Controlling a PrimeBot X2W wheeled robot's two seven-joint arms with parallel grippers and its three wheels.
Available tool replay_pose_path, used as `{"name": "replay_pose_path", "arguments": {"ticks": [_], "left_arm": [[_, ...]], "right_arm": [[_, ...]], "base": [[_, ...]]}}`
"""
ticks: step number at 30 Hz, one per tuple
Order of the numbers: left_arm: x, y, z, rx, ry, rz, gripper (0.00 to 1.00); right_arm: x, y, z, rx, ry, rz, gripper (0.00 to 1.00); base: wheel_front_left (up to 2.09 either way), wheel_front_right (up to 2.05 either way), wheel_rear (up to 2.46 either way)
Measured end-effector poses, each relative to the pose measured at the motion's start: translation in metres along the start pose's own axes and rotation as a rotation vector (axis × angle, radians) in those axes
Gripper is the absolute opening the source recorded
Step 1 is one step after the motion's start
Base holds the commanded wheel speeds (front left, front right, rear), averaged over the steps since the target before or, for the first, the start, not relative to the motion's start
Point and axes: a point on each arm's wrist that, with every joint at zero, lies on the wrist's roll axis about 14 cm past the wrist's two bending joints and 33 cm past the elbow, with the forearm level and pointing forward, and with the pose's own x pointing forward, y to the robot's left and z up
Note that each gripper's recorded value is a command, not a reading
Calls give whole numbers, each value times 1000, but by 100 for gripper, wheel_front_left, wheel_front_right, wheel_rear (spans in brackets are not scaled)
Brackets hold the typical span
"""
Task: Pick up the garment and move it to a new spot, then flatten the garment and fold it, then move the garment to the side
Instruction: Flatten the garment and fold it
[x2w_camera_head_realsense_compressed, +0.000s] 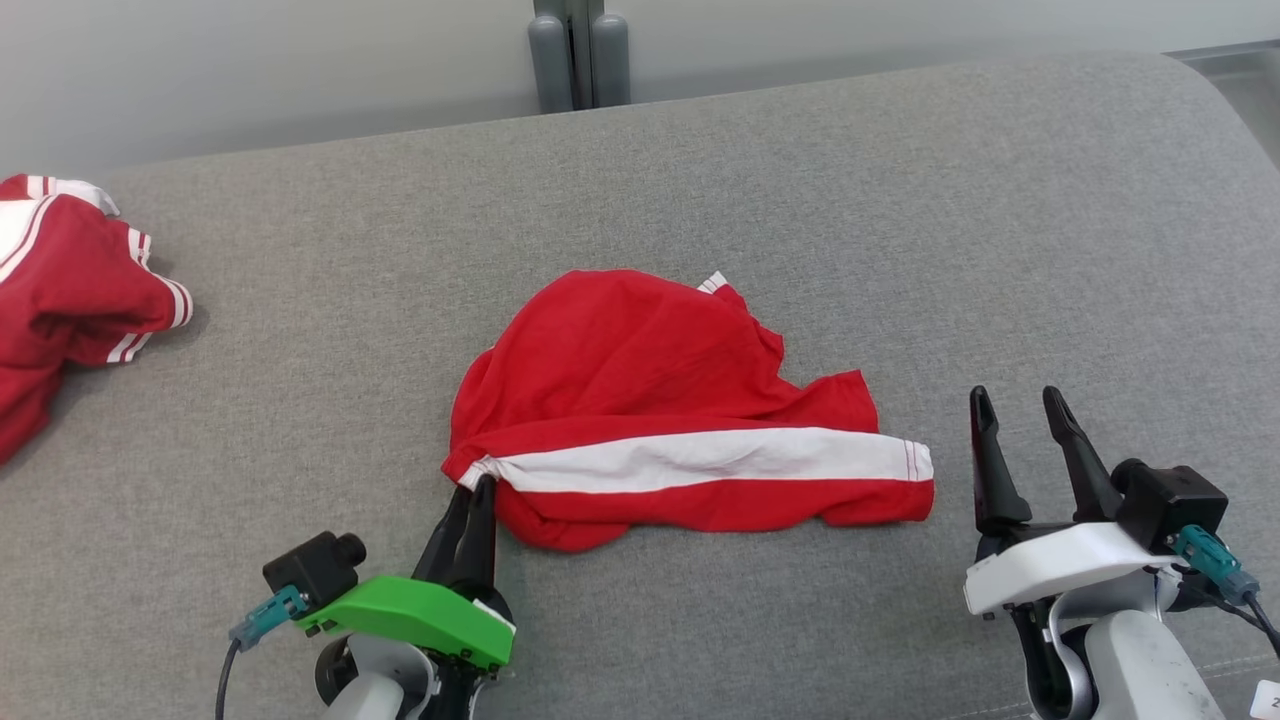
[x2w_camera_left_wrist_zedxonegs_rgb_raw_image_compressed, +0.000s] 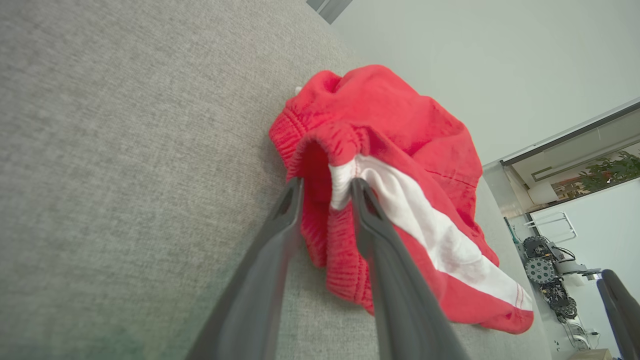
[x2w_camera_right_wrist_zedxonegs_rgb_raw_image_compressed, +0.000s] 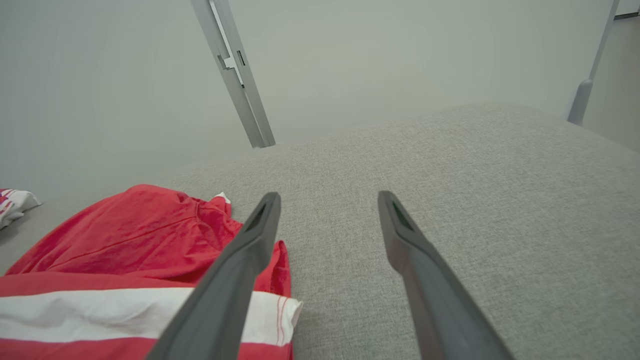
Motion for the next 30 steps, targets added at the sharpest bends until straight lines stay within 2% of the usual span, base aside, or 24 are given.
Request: {"name": "replay_pose_path", "arguments": {"ticks": [10, 14, 23, 30], "left_arm": [[13, -10, -4, 25, 23, -27, 37], [15, -9, -1, 33, 15, -26, 0], [11, -5, 5, 40, -6, -20, 0], [10, -4, 3, 49, -2, -23, 0]], "right_arm": [[-6, 1, -12, -3, 41, 3, 100], [-11, 3, -29, 0, 100, 6, 100], [-16, 13, -57, 19, 232, 32, 100], [-3, 31, -67, 6, 326, 91, 100]], "base": [[0, 0, 0], [0, 0, 0], [0, 0, 0], [0, 0, 0]]}}
